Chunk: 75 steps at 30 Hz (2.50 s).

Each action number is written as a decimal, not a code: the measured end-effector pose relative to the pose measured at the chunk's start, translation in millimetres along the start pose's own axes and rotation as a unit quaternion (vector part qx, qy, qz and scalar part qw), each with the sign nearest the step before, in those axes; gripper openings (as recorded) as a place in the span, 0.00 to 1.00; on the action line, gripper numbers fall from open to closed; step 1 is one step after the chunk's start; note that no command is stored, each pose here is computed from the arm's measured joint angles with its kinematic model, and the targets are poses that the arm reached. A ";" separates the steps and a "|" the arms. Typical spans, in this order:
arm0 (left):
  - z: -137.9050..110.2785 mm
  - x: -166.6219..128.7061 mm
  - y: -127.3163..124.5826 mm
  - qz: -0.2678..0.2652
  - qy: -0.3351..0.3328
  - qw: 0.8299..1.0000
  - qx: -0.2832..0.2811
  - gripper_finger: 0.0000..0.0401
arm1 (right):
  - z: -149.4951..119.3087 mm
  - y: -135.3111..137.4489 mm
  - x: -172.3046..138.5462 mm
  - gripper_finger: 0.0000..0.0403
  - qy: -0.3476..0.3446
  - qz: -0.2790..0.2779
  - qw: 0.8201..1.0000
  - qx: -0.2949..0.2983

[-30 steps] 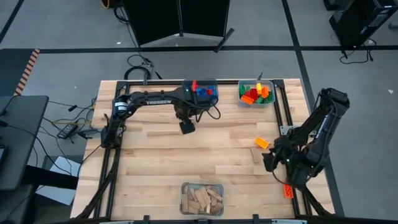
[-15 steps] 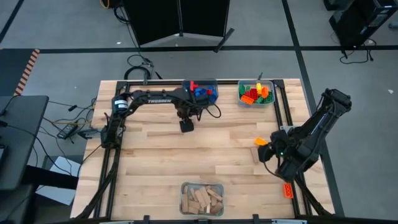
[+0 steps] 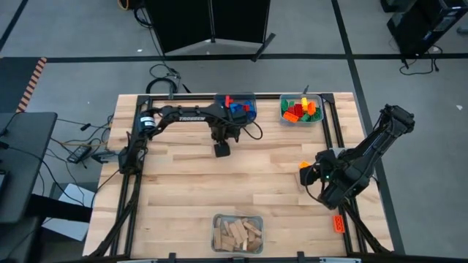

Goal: Sort blocks by size
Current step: Put the brown block into the gray bin

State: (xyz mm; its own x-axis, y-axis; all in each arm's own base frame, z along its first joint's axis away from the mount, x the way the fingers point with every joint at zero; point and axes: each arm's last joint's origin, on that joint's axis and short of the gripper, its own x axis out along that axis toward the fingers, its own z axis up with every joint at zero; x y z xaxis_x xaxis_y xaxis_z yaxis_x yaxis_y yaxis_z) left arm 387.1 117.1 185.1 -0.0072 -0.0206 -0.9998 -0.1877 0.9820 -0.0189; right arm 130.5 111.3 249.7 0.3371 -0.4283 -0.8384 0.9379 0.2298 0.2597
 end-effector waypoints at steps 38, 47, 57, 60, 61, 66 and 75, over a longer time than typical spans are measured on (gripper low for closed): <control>15.2 -13.3 -61.3 0.002 -0.013 0.997 -0.078 0.13 | -6.6 2.5 -2.7 0.61 0.018 0.028 0.998 -0.056; 12.7 -81.3 -144.6 0.029 -0.089 0.987 -0.131 0.13 | -20.1 -5.8 -11.0 0.60 0.080 0.019 0.993 -0.088; -27.2 -105.1 -255.8 -0.019 -0.142 0.964 -0.224 0.14 | -36.1 -13.4 -22.5 0.58 0.114 0.060 0.984 -0.123; -44.1 -103.6 -287.8 -0.039 -0.152 0.952 -0.262 0.17 | -39.6 -15.1 -25.1 0.58 0.121 0.069 0.982 -0.129; -49.8 -103.3 -297.0 -0.043 -0.155 0.947 -0.277 0.18 | -40.2 -15.6 -25.6 0.58 0.123 0.071 0.981 -0.131; -75.0 -103.2 -332.0 -0.062 -0.176 0.925 -0.331 0.19 | -43.2 -16.5 -27.8 0.58 0.130 0.081 0.979 -0.134; -93.5 -98.4 -365.9 -0.097 -0.209 0.902 -0.364 0.19 | -43.8 -16.0 -28.0 0.58 0.133 0.083 0.979 -0.133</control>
State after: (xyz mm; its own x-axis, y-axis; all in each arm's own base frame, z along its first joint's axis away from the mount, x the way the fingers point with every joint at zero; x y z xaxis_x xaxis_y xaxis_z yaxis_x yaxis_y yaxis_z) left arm 364.6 -257.7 291.4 0.4378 0.0439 -0.8980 -0.7427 0.5805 -0.3338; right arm 102.4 157.8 248.0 0.4171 -0.1318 -0.8993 0.8061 0.5107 0.2990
